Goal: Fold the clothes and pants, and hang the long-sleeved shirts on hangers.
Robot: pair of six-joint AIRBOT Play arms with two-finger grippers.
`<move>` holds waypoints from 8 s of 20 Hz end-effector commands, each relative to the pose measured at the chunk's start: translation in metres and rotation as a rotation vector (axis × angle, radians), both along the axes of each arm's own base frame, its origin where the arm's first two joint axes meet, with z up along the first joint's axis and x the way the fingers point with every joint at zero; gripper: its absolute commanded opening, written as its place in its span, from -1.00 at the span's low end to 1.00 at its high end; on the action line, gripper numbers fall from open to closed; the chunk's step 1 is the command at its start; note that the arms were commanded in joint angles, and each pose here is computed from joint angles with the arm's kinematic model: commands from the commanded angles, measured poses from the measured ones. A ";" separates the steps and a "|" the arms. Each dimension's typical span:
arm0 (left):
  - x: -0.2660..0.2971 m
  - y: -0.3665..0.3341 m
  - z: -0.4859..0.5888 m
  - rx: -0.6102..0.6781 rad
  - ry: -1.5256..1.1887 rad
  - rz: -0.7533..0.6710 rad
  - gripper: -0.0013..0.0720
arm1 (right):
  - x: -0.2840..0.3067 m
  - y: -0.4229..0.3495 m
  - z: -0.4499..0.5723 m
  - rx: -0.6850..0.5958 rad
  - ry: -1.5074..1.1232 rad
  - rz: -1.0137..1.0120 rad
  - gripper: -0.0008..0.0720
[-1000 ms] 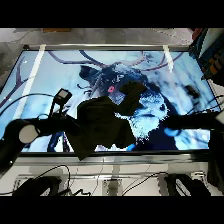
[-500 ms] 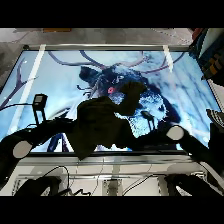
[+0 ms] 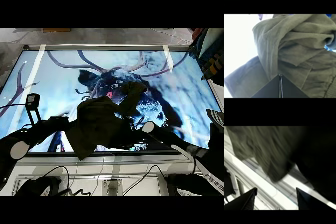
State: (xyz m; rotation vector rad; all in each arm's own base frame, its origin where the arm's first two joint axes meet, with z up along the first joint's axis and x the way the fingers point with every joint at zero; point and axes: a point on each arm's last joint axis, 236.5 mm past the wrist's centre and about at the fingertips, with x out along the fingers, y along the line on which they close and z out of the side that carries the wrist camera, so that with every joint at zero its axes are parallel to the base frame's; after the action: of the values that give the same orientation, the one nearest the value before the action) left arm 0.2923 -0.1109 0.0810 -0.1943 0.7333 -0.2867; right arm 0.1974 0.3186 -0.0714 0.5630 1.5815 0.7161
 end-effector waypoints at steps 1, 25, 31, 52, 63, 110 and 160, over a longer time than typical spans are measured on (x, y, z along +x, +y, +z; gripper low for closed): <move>0.000 0.001 0.000 0.003 -0.002 0.003 -0.91 | 0.009 0.012 -0.010 -0.005 0.012 0.007 0.58; -0.002 0.005 -0.004 0.034 0.010 -0.001 -0.10 | 0.052 0.032 0.050 0.209 -0.181 -0.005 -0.87; -0.007 0.006 -0.010 0.043 0.041 -0.006 0.46 | 0.071 0.028 0.060 0.189 -0.229 -0.028 -0.87; -0.023 0.008 -0.028 0.069 0.133 -0.022 -0.92 | 0.083 0.039 0.025 0.099 -0.177 -0.114 -0.87; -0.108 -0.051 -0.140 -0.352 0.562 0.036 -0.21 | 0.123 0.014 0.061 0.116 -0.264 -0.102 -0.87; 0.205 0.169 0.211 -0.452 -0.410 0.439 -0.93 | 0.332 -0.286 0.404 0.038 -0.983 -0.759 -0.88; 0.073 0.282 -0.014 0.442 0.370 0.296 -0.92 | 0.127 -0.432 0.006 -0.157 -0.135 -0.280 0.49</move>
State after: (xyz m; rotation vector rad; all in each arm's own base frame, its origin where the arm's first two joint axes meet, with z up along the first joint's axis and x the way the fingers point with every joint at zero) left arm 0.3645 0.1719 0.0667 0.0744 1.1012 0.2023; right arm 0.3365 -0.1505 -0.0570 0.5391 1.4362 0.1955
